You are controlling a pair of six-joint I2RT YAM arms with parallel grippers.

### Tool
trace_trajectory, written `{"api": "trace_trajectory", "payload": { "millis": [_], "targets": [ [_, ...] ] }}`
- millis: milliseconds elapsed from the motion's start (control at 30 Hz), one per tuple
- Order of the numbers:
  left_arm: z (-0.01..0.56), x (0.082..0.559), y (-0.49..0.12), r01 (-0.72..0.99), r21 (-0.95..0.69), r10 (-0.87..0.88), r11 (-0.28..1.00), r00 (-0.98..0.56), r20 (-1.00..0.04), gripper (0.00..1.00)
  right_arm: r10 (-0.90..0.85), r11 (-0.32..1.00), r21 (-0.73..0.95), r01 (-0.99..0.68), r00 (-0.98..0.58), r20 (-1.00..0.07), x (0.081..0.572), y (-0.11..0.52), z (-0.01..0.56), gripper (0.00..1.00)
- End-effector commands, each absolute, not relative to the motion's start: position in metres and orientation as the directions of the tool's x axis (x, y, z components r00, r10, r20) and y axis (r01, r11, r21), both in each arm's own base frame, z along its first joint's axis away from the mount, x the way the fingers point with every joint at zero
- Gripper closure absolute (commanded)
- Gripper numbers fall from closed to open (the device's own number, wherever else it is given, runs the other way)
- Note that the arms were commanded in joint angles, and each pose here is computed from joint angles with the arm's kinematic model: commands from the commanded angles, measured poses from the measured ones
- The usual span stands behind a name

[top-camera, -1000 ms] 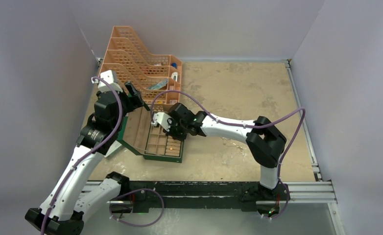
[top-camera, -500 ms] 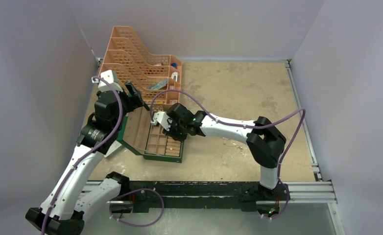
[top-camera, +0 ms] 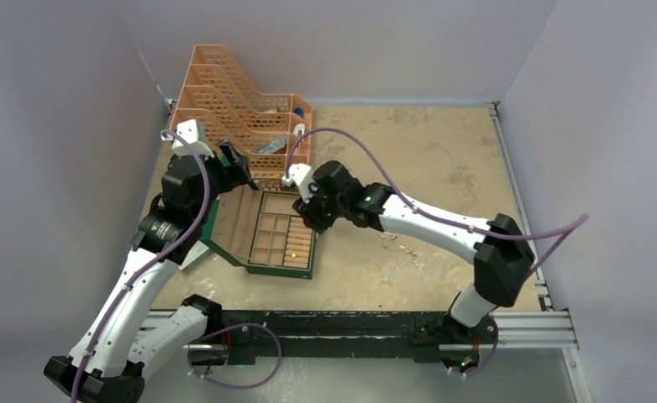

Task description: Organize the mixed jewelry

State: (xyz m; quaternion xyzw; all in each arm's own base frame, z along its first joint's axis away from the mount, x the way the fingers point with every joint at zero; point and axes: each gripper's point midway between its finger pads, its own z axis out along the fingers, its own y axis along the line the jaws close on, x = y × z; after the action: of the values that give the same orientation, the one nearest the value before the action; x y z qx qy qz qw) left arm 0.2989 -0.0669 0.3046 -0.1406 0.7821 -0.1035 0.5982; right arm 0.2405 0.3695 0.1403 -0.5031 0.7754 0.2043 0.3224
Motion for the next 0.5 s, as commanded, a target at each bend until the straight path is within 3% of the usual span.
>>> {"api": "trace_trajectory", "payload": {
  "millis": [0, 133, 167, 267, 333, 400, 467],
  "targets": [
    [0.331, 0.299, -0.104, 0.144, -0.362, -0.326, 0.921, -0.227, -0.918, 0.24, -0.348, 0.685, 0.123, -0.718, -0.471, -0.811, 0.282, 0.348, 0.178, 0.58],
    [0.349, 0.278, -0.147, 0.442, -0.342, -0.277, 0.829, -0.207, -0.938, 0.24, -0.115, 0.855, 0.262, -0.448, -0.656, -0.746, 0.312, 0.297, 0.153, 0.68],
    [0.353, 0.273, -0.154, 0.490, -0.336, -0.274, 0.805, -0.196, -0.942, 0.24, -0.060, 0.884, 0.273, -0.379, -0.671, -0.739, 0.317, 0.284, 0.149, 0.67],
    [0.360, 0.265, -0.163, 0.554, -0.330, -0.268, 0.764, -0.193, -0.944, 0.24, 0.084, 0.932, 0.295, -0.211, -0.664, -0.743, 0.324, 0.253, 0.146, 0.49],
    [0.360, 0.263, -0.167, 0.567, -0.335, -0.260, 0.752, -0.212, -0.942, 0.24, 0.137, 0.920, 0.338, -0.198, -0.645, -0.752, 0.322, 0.251, 0.151, 0.42],
    [0.357, 0.263, -0.169, 0.567, -0.349, -0.256, 0.746, -0.240, -0.936, 0.24, 0.125, 0.862, 0.411, -0.296, -0.661, -0.740, 0.311, 0.271, 0.156, 0.35],
    [0.354, 0.261, -0.172, 0.574, -0.360, -0.250, 0.735, -0.264, -0.932, 0.24, 0.062, 0.800, 0.450, -0.396, -0.692, -0.719, 0.299, 0.293, 0.155, 0.34]
  ]
}}
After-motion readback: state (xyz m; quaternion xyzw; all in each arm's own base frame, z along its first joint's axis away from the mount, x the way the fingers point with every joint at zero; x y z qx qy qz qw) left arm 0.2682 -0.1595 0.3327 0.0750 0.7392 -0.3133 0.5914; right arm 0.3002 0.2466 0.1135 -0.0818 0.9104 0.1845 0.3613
